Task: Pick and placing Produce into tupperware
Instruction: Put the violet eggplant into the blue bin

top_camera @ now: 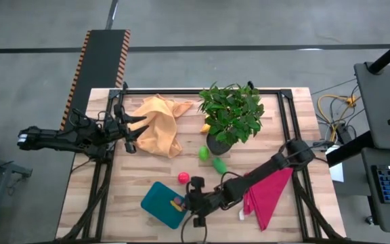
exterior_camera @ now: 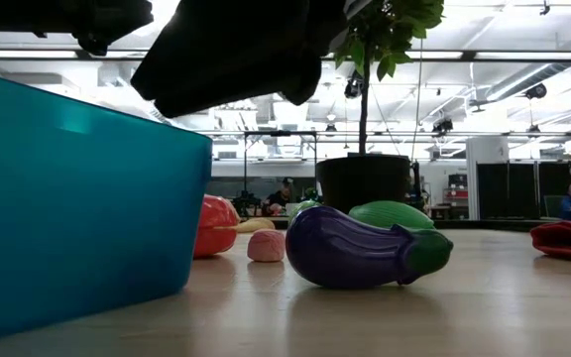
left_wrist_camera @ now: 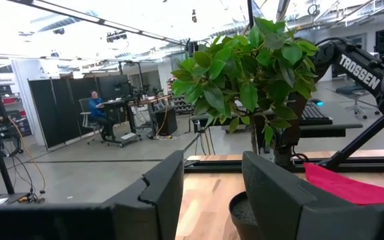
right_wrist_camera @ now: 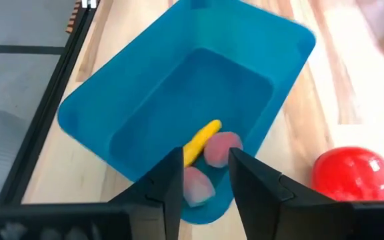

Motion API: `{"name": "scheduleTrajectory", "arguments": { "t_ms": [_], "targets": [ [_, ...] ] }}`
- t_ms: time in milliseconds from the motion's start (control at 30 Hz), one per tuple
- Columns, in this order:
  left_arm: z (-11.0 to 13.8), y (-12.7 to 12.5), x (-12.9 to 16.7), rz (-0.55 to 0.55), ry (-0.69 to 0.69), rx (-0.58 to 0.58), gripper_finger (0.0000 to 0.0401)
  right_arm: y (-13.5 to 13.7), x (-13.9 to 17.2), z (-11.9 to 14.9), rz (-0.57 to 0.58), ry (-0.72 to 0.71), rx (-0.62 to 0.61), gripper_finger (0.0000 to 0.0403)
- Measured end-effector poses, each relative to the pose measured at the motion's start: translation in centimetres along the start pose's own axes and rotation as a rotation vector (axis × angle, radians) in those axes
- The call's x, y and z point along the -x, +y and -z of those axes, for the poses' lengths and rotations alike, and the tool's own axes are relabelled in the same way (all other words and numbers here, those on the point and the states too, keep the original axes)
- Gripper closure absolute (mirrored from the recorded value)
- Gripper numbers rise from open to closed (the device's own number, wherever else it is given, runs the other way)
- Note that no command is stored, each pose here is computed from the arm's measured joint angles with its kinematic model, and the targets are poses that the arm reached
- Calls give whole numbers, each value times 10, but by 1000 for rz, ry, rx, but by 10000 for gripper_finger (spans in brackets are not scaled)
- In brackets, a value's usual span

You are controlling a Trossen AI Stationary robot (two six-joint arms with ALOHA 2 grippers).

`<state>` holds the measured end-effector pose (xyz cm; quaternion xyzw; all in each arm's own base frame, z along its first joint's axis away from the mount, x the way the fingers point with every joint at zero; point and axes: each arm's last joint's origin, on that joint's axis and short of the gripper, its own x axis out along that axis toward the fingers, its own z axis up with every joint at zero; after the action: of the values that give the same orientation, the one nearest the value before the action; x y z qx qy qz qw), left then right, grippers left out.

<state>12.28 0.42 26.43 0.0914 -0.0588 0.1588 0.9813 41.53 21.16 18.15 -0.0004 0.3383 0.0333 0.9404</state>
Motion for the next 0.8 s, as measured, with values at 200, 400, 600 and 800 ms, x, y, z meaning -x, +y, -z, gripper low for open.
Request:
{"name": "scheduleTrajectory", "arguments": {
  "t_ms": [200,400,600,800],
  "targets": [
    [0,0,0,0,0,0,261,-4,12,0,23,66,12,303],
    [0,0,0,0,0,-1,261,-11,34,1,76,186,-120,295],
    [0,0,0,-1,0,-1,261,-12,45,-1,43,225,-161,228],
    [0,0,0,-1,0,-1,261,-10,46,8,16,316,-157,145]
  ]
}}
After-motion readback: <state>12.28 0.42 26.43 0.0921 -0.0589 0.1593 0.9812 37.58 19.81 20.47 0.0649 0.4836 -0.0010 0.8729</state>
